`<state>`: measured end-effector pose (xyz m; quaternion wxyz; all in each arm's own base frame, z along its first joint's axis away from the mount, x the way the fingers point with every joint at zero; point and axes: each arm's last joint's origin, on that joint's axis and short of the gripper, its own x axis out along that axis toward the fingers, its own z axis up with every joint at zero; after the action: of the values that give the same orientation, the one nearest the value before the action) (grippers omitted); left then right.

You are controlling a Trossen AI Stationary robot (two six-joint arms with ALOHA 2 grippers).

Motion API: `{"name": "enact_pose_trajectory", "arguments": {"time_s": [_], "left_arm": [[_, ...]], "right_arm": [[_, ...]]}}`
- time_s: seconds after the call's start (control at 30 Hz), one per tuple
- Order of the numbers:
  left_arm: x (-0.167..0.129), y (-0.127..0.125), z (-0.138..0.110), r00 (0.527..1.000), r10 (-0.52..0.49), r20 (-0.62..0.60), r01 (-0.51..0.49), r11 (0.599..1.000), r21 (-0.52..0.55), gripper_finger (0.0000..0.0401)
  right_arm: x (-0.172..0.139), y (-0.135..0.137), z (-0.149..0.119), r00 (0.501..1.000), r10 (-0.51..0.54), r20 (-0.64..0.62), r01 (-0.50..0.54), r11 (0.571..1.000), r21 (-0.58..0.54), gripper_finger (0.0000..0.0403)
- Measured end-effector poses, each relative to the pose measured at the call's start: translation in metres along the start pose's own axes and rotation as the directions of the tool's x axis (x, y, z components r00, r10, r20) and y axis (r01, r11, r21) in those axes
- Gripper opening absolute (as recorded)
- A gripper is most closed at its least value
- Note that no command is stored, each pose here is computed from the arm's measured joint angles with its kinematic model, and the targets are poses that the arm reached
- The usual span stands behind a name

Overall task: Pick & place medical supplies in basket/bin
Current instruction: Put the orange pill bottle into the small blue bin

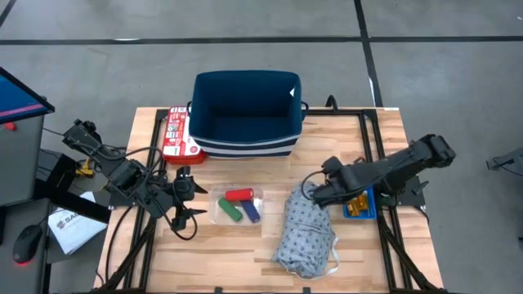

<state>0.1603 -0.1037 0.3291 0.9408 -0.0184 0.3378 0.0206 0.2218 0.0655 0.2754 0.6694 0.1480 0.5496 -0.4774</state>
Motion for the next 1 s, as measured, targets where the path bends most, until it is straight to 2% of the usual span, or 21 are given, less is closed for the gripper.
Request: {"name": "enact_pose_trajectory", "arguments": {"time_s": [0.13,0.37,0.53,0.7,0.77,0.87,0.93,0.97,1.0], "left_arm": [[0.000,0.000,0.000,1.000,0.007,0.004,-0.007,1.000,-0.003,0.0266],[0.000,0.000,0.000,1.000,0.009,0.006,-0.009,1.000,-0.003,0.0266],[0.000,0.001,0.000,1.000,0.019,0.011,-0.018,1.000,-0.011,0.0266],[0.000,0.001,0.000,1.000,0.022,0.012,-0.021,0.999,-0.030,0.0266],[0.000,0.001,0.000,1.000,0.022,0.013,-0.021,0.999,-0.034,0.0266],[0.000,0.001,0.000,1.000,0.021,0.013,-0.021,0.999,-0.040,0.0266],[0.000,0.001,0.001,1.000,0.020,0.014,-0.020,0.999,-0.041,0.0266],[0.000,0.001,0.001,1.000,0.020,0.017,-0.019,0.999,-0.045,0.0266],[0.000,0.001,0.002,1.000,0.019,0.022,-0.018,0.998,-0.058,0.0266]], "right_arm": [[-0.010,-0.009,-0.005,0.998,0.046,0.050,-0.050,0.995,0.081,0.0041],[-0.023,-0.023,-0.011,0.986,0.111,0.120,-0.132,0.974,0.184,0.0048],[-0.023,-0.026,-0.010,0.985,0.118,0.123,-0.142,0.966,0.214,0.0049],[-0.020,-0.027,-0.006,0.989,0.109,0.097,-0.134,0.940,0.315,0.0055],[-0.016,-0.028,-0.003,0.994,0.096,0.060,-0.112,0.907,0.406,0.0066],[-0.005,-0.035,0.001,0.997,0.072,0.007,-0.063,0.802,0.595,0.0098],[0.002,-0.038,0.004,0.995,0.072,-0.072,-0.004,0.736,0.677,0.0125],[0.005,-0.041,0.005,0.992,0.072,-0.102,0.019,0.721,0.692,0.0139],[0.006,-0.044,0.007,0.990,0.075,-0.117,0.025,0.734,0.679,0.0153]]}}
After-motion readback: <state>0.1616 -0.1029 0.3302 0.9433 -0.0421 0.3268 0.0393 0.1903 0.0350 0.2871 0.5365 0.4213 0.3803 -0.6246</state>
